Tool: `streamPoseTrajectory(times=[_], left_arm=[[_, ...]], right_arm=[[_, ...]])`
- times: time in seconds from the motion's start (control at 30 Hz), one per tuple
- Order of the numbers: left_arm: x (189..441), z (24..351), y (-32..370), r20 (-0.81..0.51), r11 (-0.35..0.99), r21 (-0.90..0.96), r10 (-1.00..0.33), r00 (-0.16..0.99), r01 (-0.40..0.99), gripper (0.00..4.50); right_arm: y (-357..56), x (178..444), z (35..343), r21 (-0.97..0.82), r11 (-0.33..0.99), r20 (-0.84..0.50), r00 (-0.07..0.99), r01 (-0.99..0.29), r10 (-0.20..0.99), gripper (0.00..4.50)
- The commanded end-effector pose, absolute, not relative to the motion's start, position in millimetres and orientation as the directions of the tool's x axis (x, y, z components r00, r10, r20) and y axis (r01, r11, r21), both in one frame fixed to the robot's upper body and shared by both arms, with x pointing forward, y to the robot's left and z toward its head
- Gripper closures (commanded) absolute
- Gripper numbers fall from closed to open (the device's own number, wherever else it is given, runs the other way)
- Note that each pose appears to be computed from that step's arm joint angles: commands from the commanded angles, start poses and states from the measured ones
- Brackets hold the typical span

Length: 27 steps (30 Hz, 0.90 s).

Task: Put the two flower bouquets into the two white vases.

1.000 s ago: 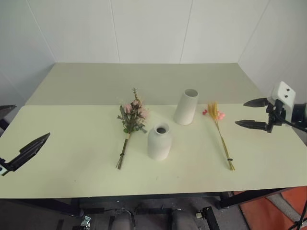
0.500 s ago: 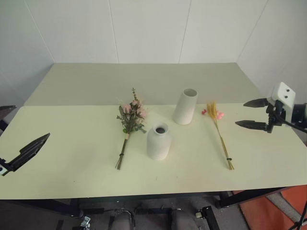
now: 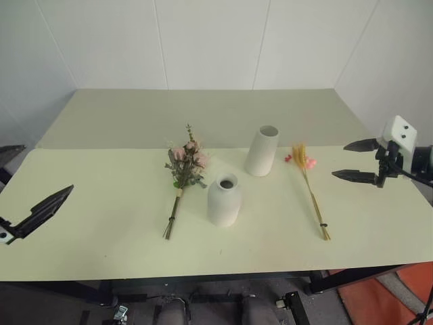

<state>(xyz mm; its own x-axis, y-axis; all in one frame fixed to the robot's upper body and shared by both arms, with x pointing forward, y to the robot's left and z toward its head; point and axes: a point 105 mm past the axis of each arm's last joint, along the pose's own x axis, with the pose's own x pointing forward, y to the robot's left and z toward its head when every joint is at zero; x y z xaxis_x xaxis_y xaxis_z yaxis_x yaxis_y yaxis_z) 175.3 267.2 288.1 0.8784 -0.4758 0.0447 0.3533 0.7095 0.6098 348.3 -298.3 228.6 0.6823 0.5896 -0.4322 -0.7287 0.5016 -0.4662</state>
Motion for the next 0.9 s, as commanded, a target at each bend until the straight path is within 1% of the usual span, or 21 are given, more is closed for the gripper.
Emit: streamPoseTrajectory(times=[0.03, 0.1, 0.2, 0.27, 0.33, 0.4, 0.5, 0.67, 0.73, 0.9], left_arm=[[179.6, 292.8, 255.9, 0.071, 0.686, 0.619, -0.533, 0.843, 0.382, 0.02], [189.8, 287.7, 248.2, 0.050, 0.665, 0.601, -0.585, 0.809, 0.444, 0.02], [203.5, 280.9, 241.6, 0.007, 0.625, 0.595, -0.633, 0.774, 0.506, 0.02], [217.6, 280.9, 235.2, 0.010, 0.594, 0.591, -0.681, 0.732, 0.545, 0.02], [233.8, 279.3, 224.1, 0.011, 0.551, 0.589, -0.737, 0.676, 0.591, 0.02], [245.1, 276.2, 213.8, 0.000, 0.506, 0.594, -0.778, 0.628, 0.626, 0.02], [257.0, 270.2, 201.8, -0.031, 0.440, 0.606, -0.819, 0.572, 0.663, 0.02], [265.3, 265.9, 187.7, -0.055, 0.370, 0.620, -0.859, 0.509, 0.692, 0.02], [266.6, 266.0, 185.3, -0.055, 0.365, 0.623, -0.862, 0.504, 0.692, 0.02], [267.1, 265.0, 183.6, -0.067, 0.361, 0.631, -0.857, 0.511, 0.687, 0.02]], right_arm=[[-307.4, 347.7, 255.9, -0.526, 0.547, -0.404, 0.757, -0.651, 0.513, 0.00], [-310.6, 346.3, 263.3, -0.509, 0.599, -0.417, 0.786, -0.618, 0.457, 0.00], [-306.7, 338.7, 264.4, -0.447, 0.634, -0.458, 0.771, -0.631, 0.444, 0.00], [-298.7, 344.3, 259.7, -0.355, 0.727, -0.481, 0.781, -0.588, 0.398, 0.00], [-293.2, 354.1, 245.3, -0.313, 0.791, -0.547, 0.781, -0.526, 0.302, 0.00], [-287.7, 361.1, 237.1, -0.289, 0.826, -0.579, 0.775, -0.485, 0.253, 0.00], [-278.2, 368.9, 232.4, -0.270, 0.846, -0.593, 0.771, -0.460, 0.230, 0.00], [-274.7, 379.1, 218.7, -0.230, 0.874, -0.627, 0.752, -0.428, 0.204, 0.00], [-274.6, 382.5, 209.8, -0.194, 0.883, -0.654, 0.727, -0.428, 0.209, 0.00], [-280.9, 392.4, 194.4, -0.182, 0.899, -0.698, 0.696, -0.398, 0.167, 0.00]])
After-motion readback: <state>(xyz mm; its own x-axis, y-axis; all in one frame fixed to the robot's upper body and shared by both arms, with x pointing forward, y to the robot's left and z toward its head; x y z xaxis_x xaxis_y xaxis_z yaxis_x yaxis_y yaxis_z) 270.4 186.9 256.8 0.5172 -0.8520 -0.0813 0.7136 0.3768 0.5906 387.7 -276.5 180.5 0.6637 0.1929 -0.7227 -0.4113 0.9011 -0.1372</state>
